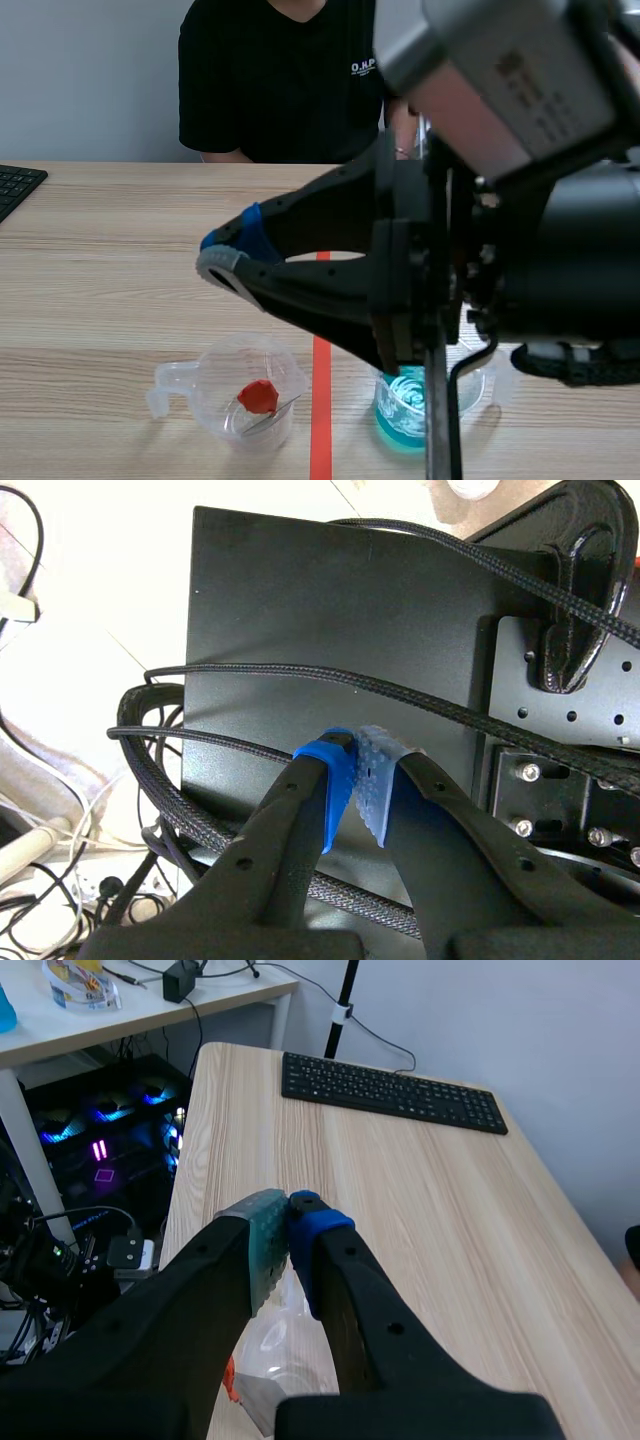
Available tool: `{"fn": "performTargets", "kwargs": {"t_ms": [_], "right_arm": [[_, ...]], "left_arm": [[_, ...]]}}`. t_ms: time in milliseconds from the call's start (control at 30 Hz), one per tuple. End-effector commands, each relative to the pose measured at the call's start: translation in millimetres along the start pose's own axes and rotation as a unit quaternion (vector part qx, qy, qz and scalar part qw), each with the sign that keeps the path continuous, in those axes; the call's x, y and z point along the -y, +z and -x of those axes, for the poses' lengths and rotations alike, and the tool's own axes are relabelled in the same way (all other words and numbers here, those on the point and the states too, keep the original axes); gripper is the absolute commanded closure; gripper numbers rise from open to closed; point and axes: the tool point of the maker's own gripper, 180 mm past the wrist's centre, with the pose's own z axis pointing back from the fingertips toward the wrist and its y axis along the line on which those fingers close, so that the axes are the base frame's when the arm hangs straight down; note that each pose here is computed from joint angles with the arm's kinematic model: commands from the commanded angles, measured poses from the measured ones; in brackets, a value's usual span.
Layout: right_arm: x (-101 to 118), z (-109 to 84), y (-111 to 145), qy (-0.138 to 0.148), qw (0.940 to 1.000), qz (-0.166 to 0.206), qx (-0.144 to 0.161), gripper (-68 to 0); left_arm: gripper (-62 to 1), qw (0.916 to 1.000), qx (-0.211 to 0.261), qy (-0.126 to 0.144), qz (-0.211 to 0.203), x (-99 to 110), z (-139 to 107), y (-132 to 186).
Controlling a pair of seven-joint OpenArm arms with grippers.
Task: Do the redox reaction experiment.
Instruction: 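Lift the metal plate out of the left beaker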
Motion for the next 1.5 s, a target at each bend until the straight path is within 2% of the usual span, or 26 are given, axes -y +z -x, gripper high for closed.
{"fn": "performTargets", "kwargs": {"t_ms": [0, 200, 400, 767, 800, 867, 900, 1000, 1100, 1133, 1233, 1467], "right_arm": [[3.0, -15.4, 0.5, 0.007, 0.9998, 0.003, 0.020, -0.6], [2.9, -39.3, 2.4, 0.011, 0.9992, 0.004, 0.039, -0.6], [3.1, -54.5, 5.0, 0.006, 0.9987, 0.004, 0.051, -0.6], [5.6, -56.6, 6.9, -0.001, 0.9987, 0.007, 0.050, -0.9], [5.6, -56.6, 6.9, -0.001, 0.9987, 0.007, 0.050, -2.8], [5.6, -56.6, 6.9, -0.001, 0.9987, 0.007, 0.050, -12.0], [5.6, -56.8, 6.9, -0.001, 0.9987, 0.007, 0.051, -19.2], [5.5, -63.0, 7.6, -0.003, 0.9976, 0.007, 0.068, -46.8], [5.5, -73.9, 9.4, -0.004, 0.9951, 0.007, 0.099, -65.5], [5.6, -76.2, 9.9, -0.004, 0.9944, 0.007, 0.105, -67.9], [5.6, -76.0, 9.8, -0.004, 0.9945, 0.007, 0.105, -67.9], [5.4, -63.1, 7.6, -0.004, 0.9976, 0.007, 0.069, -67.9]], "left_arm": [[-2.7, 1.0000, 0.005, 0.000, -0.001, -2.2, -0.2, 2.4], [-2.7, 1.0000, 0.005, 0.000, -0.001, -2.2, -0.2, 2.4], [-2.7, 1.0000, 0.005, 0.000, -0.001, -2.2, -0.2, 2.4], [-2.7, 1.0000, 0.005, 0.000, -0.001, -2.2, -0.2, 2.4], [-2.7, 1.0000, 0.005, 0.000, -0.001, -2.2, -0.2, 2.4], [-2.7, 1.0000, 0.005, 0.000, -0.001, -2.2, -0.2, 2.4], [-2.7, 1.0000, 0.005, 0.000, -0.001, -2.2, -0.2, 2.4], [-2.7, 1.0000, 0.005, 0.000, -0.001, -2.2, -0.2, 2.4], [-2.7, 1.0000, 0.005, 0.000, -0.001, -2.2, -0.2, 2.4], [-2.7, 1.0000, 0.005, 0.000, -0.001, -2.2, -0.2, 2.4], [-2.7, 1.0000, 0.005, 0.000, -0.001, -2.2, -0.2, 2.4], [-2.7, 1.0000, 0.005, 0.000, -0.001, -2.2, -0.2, 2.4]]}}
